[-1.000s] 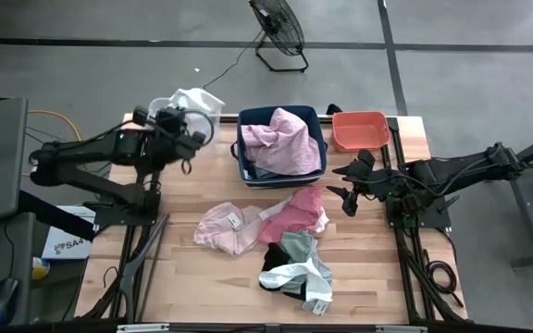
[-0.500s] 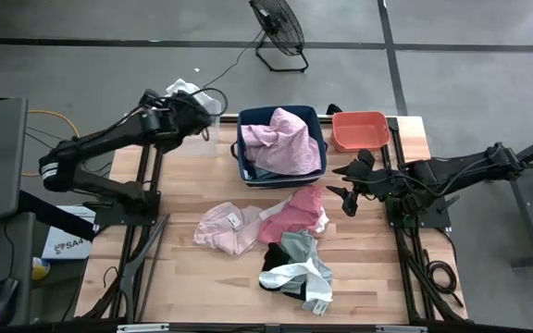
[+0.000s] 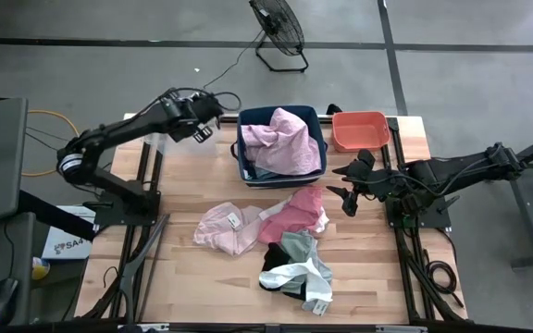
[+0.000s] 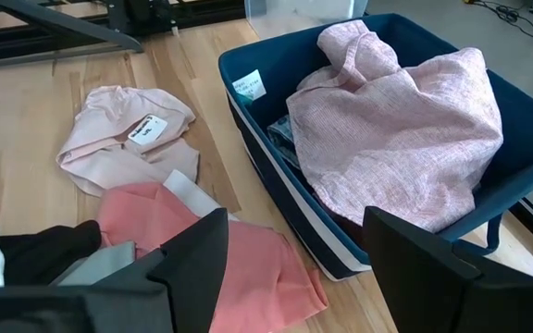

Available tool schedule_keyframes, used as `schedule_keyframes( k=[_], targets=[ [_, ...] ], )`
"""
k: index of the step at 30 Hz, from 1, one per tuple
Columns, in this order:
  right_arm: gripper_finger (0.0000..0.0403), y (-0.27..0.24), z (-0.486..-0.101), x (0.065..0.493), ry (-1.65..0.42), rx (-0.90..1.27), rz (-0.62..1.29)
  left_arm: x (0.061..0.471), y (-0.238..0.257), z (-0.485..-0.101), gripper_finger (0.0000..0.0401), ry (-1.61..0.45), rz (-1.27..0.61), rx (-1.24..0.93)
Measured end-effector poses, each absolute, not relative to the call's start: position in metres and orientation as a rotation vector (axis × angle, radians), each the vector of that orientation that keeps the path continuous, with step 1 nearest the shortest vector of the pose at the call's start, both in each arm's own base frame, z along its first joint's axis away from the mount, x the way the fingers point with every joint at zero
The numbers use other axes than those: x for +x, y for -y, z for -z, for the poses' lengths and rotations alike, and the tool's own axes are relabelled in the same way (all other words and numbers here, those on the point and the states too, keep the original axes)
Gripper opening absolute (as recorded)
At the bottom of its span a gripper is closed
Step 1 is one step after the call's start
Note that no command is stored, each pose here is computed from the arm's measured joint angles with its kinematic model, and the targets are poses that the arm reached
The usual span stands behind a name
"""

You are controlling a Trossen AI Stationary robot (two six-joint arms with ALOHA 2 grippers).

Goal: Pick & Place Cloths
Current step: Put the white underwear into the transparent bin

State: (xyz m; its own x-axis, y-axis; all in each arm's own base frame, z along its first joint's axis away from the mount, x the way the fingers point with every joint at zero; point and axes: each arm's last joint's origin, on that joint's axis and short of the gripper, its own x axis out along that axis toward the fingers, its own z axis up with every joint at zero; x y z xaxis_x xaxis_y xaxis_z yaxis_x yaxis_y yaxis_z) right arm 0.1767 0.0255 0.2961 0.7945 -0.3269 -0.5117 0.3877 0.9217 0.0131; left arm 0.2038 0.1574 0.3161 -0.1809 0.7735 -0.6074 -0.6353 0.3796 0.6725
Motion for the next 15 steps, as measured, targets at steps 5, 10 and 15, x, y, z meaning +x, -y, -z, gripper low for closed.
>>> schedule_keyframes(
  k=[5,10,15],
  targets=[
    [0.0242,-0.025,-0.296,0.177,-0.528,0.119,0.385,0.191,-0.174,-0.312,0.0001,-1.197,-1.197,-0.075],
    [0.0242,-0.025,-0.296,0.177,-0.527,0.120,0.385,0.178,-0.186,-0.309,0.0001,-1.150,-1.169,-0.304],
    [0.0242,-0.025,-0.296,0.177,-0.527,0.124,0.387,0.165,-0.192,-0.305,0.0001,-1.136,-1.215,-0.501]
  ],
)
